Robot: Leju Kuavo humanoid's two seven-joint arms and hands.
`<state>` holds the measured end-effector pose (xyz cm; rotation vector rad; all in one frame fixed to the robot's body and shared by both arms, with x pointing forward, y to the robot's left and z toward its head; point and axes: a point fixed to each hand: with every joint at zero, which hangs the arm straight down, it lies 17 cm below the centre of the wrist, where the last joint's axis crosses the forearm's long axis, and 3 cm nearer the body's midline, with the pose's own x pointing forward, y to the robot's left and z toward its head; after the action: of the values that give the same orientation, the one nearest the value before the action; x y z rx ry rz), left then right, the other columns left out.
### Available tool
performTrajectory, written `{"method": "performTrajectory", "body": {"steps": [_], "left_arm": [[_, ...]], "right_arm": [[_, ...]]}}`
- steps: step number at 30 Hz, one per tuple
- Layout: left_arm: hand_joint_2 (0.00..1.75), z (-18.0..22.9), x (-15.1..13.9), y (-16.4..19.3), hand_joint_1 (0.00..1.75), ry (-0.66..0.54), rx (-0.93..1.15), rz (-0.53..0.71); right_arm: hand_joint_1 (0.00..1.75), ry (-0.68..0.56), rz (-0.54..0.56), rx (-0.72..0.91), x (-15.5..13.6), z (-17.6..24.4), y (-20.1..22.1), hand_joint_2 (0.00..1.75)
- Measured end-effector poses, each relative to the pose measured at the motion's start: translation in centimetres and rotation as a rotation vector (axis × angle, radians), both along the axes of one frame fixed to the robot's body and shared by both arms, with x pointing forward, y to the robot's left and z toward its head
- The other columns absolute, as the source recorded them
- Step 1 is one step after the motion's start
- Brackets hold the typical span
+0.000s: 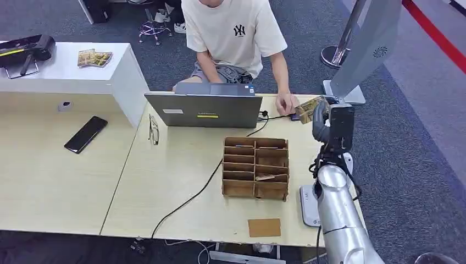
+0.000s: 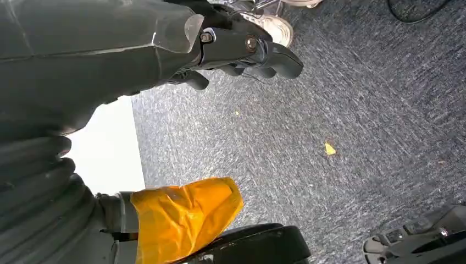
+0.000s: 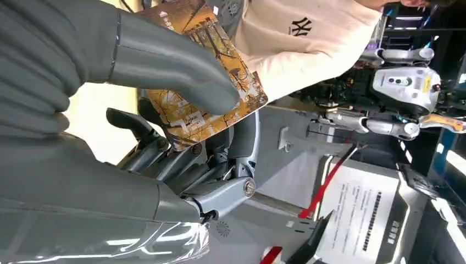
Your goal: Pass the card to the sensor for recognition and then transmit it.
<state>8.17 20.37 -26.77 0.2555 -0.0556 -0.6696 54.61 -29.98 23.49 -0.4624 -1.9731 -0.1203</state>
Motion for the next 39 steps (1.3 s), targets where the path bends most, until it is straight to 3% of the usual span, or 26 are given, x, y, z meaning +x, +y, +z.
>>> {"method": "performTrajectory", "body": {"steps": [6, 17, 39], "left_arm": [[1.75, 0.0, 0.0, 0.3, 0.00, -0.001, 0.016, 0.013], [1.75, 0.0, -0.6, 0.5, 0.00, 0.010, 0.025, 0.066], [1.75, -0.2, -1.7, 0.7, 0.00, 0.029, 0.025, 0.164]], "right_arm": [[1.75, -0.001, 0.001, -0.023, 0.2, 0.3, -0.6, 1.75], [1.75, 0.044, 0.106, -0.049, 0.5, -0.8, -1.3, 1.75], [1.75, 0.116, 0.146, -0.052, -3.8, -5.3, -4.4, 1.75]]}}
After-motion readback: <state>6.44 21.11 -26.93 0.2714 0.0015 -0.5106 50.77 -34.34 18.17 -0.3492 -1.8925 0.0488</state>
